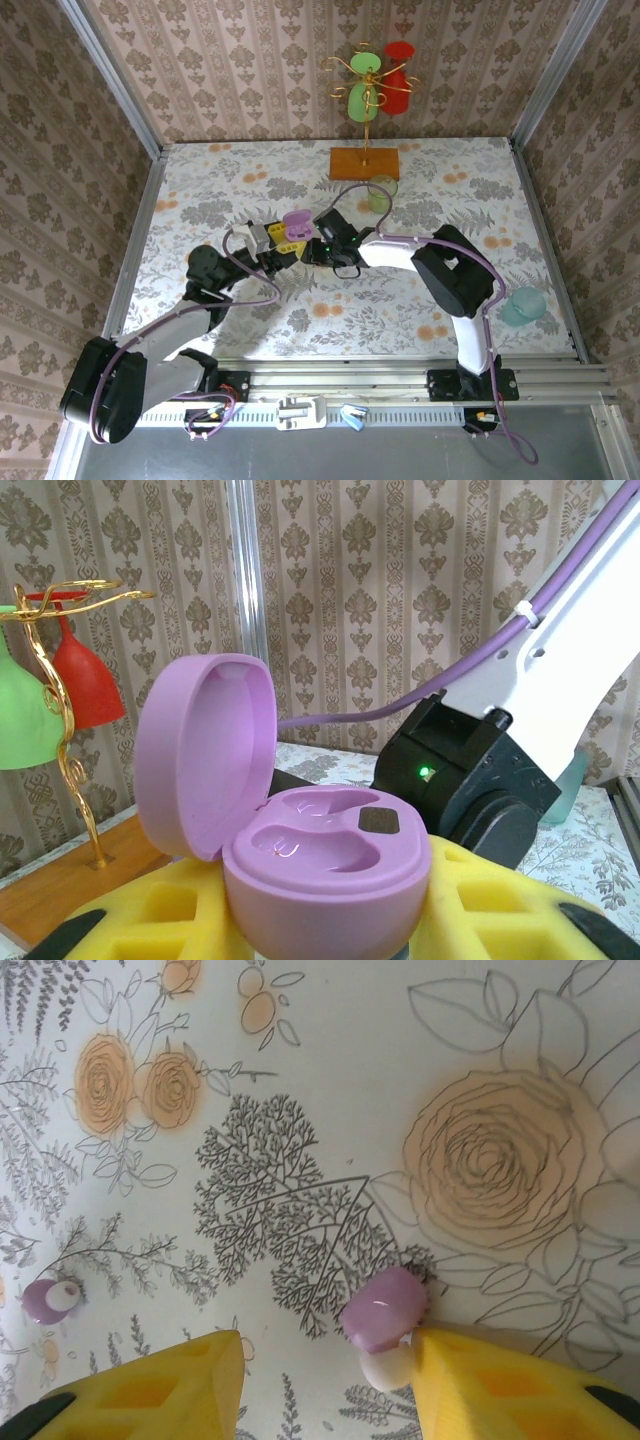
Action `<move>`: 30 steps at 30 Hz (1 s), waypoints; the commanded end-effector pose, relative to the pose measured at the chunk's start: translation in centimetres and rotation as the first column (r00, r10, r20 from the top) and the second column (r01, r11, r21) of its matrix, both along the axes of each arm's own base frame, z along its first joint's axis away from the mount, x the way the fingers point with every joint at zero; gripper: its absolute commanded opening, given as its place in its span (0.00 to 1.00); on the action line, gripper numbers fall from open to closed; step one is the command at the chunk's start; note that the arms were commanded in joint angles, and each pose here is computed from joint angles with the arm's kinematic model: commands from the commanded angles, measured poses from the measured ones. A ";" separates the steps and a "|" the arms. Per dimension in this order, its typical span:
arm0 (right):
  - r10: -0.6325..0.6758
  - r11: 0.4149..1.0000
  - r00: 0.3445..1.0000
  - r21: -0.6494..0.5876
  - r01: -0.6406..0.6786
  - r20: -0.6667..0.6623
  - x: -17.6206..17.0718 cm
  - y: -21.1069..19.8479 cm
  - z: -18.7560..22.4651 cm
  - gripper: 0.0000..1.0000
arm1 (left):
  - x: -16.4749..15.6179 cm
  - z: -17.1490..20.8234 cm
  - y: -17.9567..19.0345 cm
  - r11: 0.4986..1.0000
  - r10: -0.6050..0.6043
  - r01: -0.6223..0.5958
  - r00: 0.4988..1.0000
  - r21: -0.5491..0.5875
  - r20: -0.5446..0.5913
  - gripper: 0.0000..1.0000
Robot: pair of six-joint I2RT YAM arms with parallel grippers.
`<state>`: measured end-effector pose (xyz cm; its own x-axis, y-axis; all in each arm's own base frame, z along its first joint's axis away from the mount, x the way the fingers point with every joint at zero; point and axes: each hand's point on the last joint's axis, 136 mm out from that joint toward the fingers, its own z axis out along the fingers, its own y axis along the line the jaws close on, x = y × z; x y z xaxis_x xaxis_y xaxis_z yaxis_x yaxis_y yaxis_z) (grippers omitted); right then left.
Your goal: Insert wireless bluetooth earbuds into charging case
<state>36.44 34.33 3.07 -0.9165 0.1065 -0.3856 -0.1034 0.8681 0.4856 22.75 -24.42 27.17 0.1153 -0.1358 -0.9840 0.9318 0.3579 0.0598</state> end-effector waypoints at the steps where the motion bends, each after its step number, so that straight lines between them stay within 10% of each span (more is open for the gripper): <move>1: -0.007 0.995 1.000 -0.097 0.007 0.002 1.0 -1.7 -1.0 0.48 | 0.0 0.7 0.3 1.000 0.019 -0.019 0.999 -0.007 0.041 0.15; 30: 0.314 0.949 0.949 -0.035 -0.314 0.007 1.9 2.7 -0.3 0.38 | 0.7 1.2 1.0 0.996 0.086 -0.085 0.994 -0.027 0.063 0.16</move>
